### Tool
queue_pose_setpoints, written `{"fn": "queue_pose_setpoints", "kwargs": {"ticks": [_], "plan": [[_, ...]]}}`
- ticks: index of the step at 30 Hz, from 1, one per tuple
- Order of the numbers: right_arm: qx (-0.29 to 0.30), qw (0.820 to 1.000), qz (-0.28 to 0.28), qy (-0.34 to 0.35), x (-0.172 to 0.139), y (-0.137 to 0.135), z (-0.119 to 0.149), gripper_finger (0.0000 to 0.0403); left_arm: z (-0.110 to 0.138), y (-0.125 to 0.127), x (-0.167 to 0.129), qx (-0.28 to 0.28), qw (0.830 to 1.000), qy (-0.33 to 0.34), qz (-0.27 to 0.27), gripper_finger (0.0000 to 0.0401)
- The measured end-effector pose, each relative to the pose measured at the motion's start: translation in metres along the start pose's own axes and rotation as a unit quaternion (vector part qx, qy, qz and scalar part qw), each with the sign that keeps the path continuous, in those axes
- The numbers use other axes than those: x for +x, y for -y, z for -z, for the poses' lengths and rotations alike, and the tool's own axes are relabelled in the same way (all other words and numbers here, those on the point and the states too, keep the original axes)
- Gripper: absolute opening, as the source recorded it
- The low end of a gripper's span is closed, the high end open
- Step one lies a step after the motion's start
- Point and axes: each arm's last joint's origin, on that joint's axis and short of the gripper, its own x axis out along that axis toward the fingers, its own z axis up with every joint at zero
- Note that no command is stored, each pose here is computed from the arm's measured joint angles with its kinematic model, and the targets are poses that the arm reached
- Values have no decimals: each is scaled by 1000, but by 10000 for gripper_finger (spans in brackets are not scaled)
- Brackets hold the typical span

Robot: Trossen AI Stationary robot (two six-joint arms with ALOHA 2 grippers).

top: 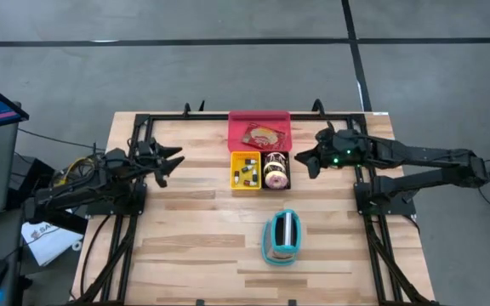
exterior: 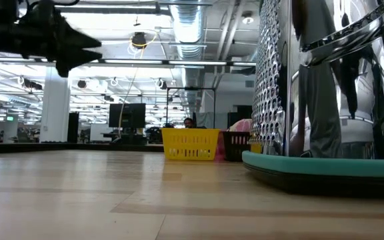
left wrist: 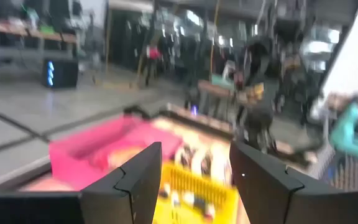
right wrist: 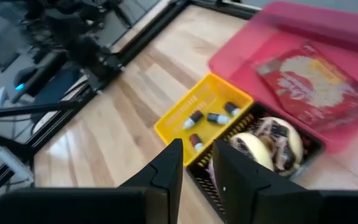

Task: Pick & Place Food Item
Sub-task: Return to Home Position

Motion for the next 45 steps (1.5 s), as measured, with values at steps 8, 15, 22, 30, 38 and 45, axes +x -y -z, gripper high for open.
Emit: {"fn": "queue_pose_setpoints", "kwargs": {"ticks": [8,15,22,30,38,45], "plan": [[-42,999,-32,13,0,0,11,81,-16,7,-24,19,1000,1,-16,186],[-61,995,-74,42,-10,12,28,81,11,6,-14,15,999,19,-30,171],[-87,990,-102,53,-22,30,50,82,35,5,-11,-17,999,-5,-30,143],[-105,977,-151,110,-14,52,83,82,43,4,-5,-21,998,-43,-45,137],[-131,966,-154,159,-8,72,106,82,50,4,-1,-10,995,-79,-54,140],[-143,958,-173,178,-14,80,118,82,54,3,1,-4,993,-101,-60,140]]}}
